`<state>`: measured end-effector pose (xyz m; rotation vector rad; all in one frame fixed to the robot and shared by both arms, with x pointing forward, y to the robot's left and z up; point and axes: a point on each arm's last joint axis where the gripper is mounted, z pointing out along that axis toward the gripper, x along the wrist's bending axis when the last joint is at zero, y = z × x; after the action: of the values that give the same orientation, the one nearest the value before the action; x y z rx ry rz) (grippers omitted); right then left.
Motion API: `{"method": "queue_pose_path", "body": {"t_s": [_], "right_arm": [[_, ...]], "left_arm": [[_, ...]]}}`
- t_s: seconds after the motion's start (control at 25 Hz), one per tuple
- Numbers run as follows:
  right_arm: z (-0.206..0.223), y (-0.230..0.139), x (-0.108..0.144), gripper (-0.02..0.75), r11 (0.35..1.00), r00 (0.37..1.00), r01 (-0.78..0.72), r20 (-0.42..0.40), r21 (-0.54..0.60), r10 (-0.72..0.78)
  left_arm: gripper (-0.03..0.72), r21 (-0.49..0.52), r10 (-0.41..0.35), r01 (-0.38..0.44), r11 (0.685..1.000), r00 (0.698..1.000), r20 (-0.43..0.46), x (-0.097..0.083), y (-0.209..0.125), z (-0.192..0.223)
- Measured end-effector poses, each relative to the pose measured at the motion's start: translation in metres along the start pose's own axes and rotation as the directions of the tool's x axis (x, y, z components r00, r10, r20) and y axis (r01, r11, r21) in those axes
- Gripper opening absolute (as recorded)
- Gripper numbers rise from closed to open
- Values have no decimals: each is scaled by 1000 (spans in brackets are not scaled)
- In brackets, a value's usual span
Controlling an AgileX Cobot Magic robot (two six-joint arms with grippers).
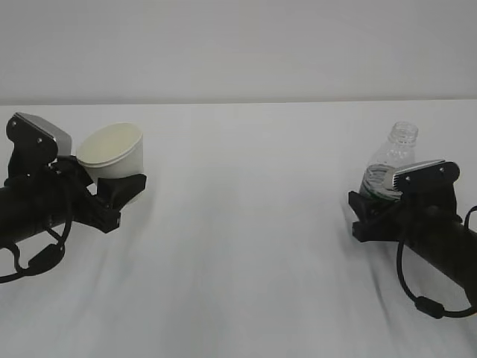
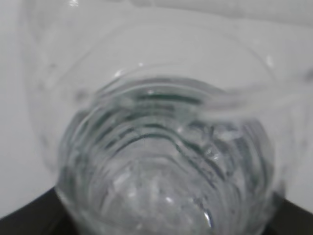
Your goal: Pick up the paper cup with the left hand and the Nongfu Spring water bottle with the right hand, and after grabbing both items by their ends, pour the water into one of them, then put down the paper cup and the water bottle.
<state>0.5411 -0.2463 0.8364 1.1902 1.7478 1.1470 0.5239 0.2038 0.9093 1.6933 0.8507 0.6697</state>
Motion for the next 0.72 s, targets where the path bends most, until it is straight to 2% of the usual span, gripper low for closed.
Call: {"method": "queue_pose_path", "body": {"t_s": [0.16, 0.32, 0.72], "right_arm": [[0, 0, 2, 477, 1000, 1000, 12, -27, -2, -12], [-2, 4, 4, 473, 1000, 999, 16, -50, -1, -16], [-17, 43, 5, 473, 995, 995, 65, -73, -82, -71]], "left_arm": [[432, 3, 17, -18, 1000, 999, 29, -4, 0, 1], [432, 2, 35, -35, 999, 996, 79, -17, 1, 4], [432, -4, 65, -65, 998, 982, 179, -47, 3, 9]]}}
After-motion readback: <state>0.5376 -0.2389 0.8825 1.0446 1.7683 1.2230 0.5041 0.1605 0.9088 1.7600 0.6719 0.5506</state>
